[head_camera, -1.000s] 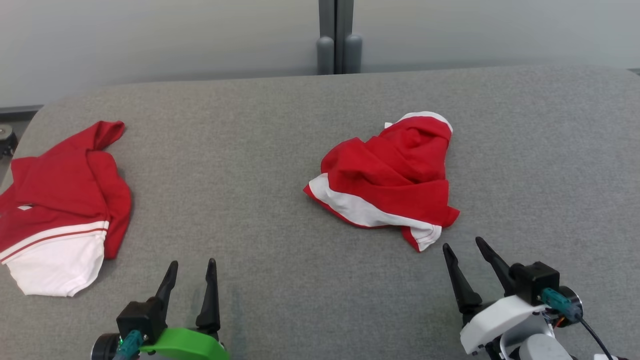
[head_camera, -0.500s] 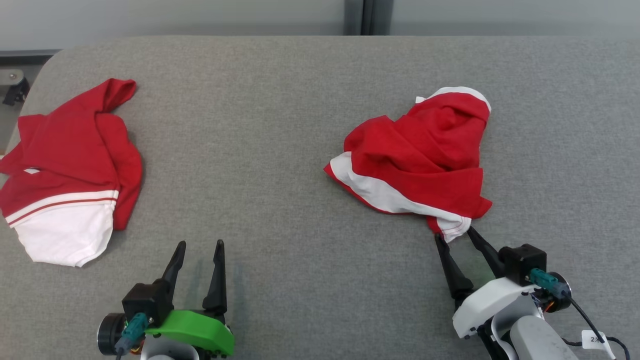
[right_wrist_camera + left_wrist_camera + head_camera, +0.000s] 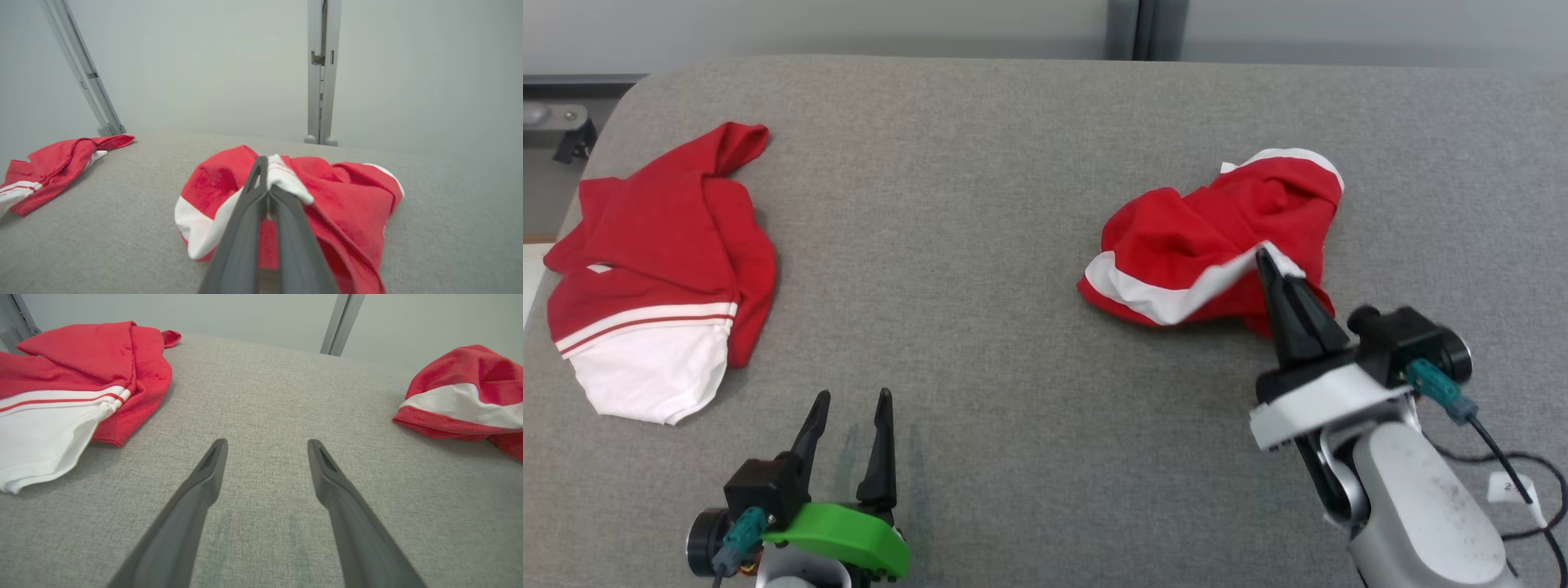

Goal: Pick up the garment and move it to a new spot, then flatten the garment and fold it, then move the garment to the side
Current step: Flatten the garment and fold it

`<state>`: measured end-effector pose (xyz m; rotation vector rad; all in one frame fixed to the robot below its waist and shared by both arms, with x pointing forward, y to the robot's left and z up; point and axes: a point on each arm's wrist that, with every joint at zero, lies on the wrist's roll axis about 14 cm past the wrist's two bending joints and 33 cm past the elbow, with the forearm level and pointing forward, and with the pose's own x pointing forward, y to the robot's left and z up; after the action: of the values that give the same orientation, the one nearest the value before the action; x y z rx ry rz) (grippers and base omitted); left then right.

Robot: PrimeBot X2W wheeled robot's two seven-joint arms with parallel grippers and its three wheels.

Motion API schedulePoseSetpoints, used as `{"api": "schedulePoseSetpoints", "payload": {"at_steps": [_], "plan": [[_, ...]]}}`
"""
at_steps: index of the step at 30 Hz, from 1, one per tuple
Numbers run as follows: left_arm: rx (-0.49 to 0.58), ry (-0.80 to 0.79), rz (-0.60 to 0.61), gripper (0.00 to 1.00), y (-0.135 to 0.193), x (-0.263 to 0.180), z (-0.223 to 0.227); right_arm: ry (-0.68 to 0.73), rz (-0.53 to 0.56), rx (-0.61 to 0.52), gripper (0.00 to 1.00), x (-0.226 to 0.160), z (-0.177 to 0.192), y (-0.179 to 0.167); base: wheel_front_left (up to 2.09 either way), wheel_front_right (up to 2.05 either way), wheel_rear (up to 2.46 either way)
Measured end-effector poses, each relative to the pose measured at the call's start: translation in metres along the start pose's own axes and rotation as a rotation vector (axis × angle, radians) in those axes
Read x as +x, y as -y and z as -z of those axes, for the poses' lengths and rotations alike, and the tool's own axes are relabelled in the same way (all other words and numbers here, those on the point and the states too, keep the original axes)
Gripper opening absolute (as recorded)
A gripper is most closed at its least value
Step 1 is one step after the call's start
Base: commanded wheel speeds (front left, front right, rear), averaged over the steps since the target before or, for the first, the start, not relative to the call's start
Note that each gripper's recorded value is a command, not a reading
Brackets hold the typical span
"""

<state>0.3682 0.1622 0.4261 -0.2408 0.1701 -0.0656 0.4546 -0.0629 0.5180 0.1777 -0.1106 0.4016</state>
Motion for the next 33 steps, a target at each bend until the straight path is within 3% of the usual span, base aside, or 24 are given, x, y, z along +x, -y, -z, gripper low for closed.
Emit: {"api": "schedulePoseSetpoints", "payload": {"at_steps": [4,5,9,12,14,17,20,24,29,31,32,33], "plan": [[-0.009,0.006,-0.002,1.00,0.001,-0.005,-0.002,0.202,-0.195,-0.091,0.00,0.041,-0.075,-0.045,0.00,0.00,0.00],[-0.016,0.016,-0.014,1.00,-0.003,-0.009,-0.004,0.320,-0.297,-0.145,0.00,0.061,-0.121,-0.072,0.00,0.00,0.00],[-0.021,0.020,-0.041,1.00,-0.010,-0.019,-0.005,0.513,-0.464,-0.215,0.00,0.083,-0.200,-0.127,0.00,0.00,0.00],[-0.024,0.022,-0.072,1.00,-0.018,-0.027,-0.005,0.631,-0.530,-0.224,0.00,0.086,-0.250,-0.155,0.00,0.00,0.00],[-0.027,0.023,-0.089,1.00,-0.023,-0.032,-0.004,0.654,-0.542,-0.231,0.00,0.089,-0.264,-0.159,0.00,0.00,0.00],[-0.032,0.023,-0.105,1.00,-0.026,-0.039,-0.003,0.611,-0.503,-0.248,0.00,0.095,-0.257,-0.141,0.00,0.00,0.00],[-0.033,0.031,-0.112,1.00,-0.029,-0.039,-0.005,0.481,-0.444,-0.271,0.00,0.101,-0.215,-0.107,0.00,0.00,0.00],[-0.031,0.027,-0.100,1.00,-0.026,-0.033,-0.005,0.186,-0.337,-0.303,0.00,0.086,-0.113,-0.038,0.00,0.00,0.00],[-0.020,0.020,-0.053,1.00,-0.014,-0.017,-0.005,-0.122,-0.167,-0.259,0.00,0.028,-0.009,0.040,0.00,0.00,0.00],[-0.018,0.022,-0.027,1.00,-0.007,-0.011,-0.006,-0.209,-0.102,-0.234,0.47,0.004,0.018,0.061,0.00,0.00,0.00],[-0.017,0.019,-0.013,1.00,-0.002,-0.008,-0.005,-0.249,-0.068,-0.228,1.00,-0.009,0.030,0.072,0.00,0.00,0.00],[-0.017,0.016,0.001,1.00,0.002,-0.006,-0.004,-0.281,-0.030,-0.220,1.00,-0.021,0.040,0.083,0.00,0.00,0.00]]}}
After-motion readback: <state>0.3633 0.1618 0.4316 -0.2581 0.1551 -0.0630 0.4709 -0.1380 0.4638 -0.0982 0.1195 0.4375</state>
